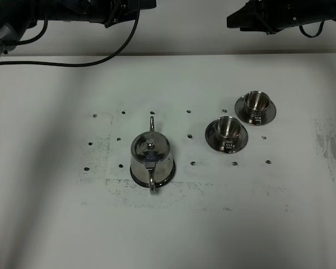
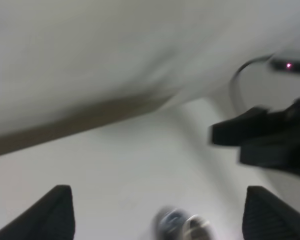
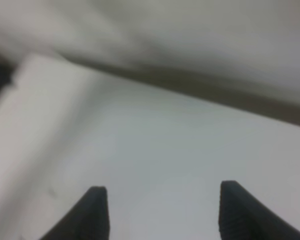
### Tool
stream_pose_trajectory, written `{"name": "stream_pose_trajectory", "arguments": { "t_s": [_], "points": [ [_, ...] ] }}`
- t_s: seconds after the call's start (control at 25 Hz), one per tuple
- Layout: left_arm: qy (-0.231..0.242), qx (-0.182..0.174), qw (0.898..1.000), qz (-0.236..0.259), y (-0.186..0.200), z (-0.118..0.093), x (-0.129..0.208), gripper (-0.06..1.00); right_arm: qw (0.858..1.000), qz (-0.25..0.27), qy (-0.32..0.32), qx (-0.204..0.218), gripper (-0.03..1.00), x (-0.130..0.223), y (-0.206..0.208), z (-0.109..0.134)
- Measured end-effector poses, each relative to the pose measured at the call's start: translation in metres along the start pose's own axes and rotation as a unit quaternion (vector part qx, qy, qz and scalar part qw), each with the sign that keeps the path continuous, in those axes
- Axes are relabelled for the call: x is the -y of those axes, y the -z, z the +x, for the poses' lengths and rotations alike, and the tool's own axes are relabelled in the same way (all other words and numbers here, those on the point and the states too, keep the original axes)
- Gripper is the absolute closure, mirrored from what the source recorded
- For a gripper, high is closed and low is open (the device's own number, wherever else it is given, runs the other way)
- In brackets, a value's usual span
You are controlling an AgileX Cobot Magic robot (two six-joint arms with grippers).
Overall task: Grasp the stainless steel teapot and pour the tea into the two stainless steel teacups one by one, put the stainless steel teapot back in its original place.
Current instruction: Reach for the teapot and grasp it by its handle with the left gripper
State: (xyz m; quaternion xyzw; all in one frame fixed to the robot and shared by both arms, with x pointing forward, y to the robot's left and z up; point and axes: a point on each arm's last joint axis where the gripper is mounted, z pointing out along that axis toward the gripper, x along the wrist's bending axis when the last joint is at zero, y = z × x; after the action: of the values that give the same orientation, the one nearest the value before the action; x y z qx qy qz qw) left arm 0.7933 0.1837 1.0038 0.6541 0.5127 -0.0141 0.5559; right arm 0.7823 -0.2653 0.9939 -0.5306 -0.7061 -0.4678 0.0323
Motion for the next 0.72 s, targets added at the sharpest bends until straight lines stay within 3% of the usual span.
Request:
{"name": "stream_pose_trajectory", "arguments": {
  "t_s": [0.16,0.28,0.52,0.72],
  "points": [
    [-0.038,-0.051,0.997,0.042,0.004,0.005,0.004,0.28,0.995,0.062,0.014,0.071,0.5,0.003,0.011,-0.003],
    [-0.09,-0.085,0.989,0.078,0.01,-0.007,0.004,0.28,0.984,0.088,0.039,0.147,0.5,-0.002,0.029,0.005],
    [-0.137,-0.098,0.982,0.085,0.05,-0.059,-0.01,0.28,0.966,0.075,0.08,0.232,0.5,-0.021,0.1,0.076],
    [-0.187,-0.132,0.969,0.097,0.095,-0.095,-0.005,0.31,0.961,0.041,0.096,0.255,0.5,-0.017,0.161,0.136]
  ]
}}
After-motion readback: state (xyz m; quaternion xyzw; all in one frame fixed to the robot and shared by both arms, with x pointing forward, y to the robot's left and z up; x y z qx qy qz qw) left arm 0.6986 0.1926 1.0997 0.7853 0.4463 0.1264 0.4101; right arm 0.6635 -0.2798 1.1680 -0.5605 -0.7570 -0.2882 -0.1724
